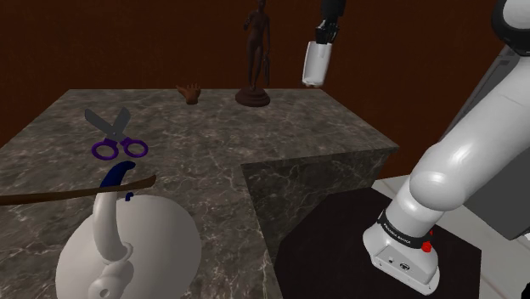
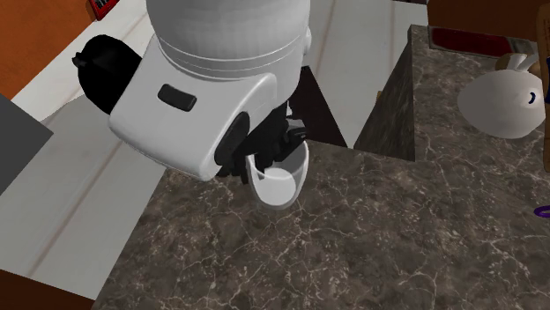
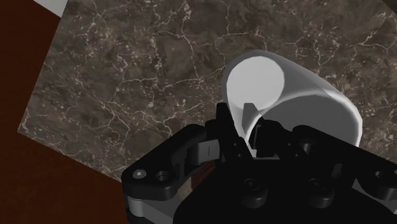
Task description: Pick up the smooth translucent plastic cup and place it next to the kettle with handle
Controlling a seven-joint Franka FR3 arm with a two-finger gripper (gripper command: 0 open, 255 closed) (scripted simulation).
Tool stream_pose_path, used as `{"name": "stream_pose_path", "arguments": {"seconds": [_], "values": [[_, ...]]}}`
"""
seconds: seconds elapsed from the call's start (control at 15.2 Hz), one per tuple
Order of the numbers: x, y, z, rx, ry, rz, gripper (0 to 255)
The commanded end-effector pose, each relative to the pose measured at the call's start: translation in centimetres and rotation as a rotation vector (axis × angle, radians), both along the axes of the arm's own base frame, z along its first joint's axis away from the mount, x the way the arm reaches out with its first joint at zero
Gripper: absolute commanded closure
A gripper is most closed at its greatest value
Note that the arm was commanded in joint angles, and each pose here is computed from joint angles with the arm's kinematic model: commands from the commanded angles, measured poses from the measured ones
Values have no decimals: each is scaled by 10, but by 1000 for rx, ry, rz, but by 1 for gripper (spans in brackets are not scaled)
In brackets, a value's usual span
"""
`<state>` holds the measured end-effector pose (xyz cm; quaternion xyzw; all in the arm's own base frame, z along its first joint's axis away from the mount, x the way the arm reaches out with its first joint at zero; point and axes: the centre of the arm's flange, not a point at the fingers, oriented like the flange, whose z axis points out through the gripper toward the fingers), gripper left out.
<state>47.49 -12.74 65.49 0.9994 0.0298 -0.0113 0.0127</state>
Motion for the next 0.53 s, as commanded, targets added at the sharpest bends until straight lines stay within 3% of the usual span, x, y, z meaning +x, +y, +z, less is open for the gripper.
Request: {"name": "stream_pose_path", "arguments": {"seconds": [0.0, 0.46], "values": [[0, 1, 12, 0, 0, 0, 255], [0, 1, 49, 0, 0, 0, 255]]}}
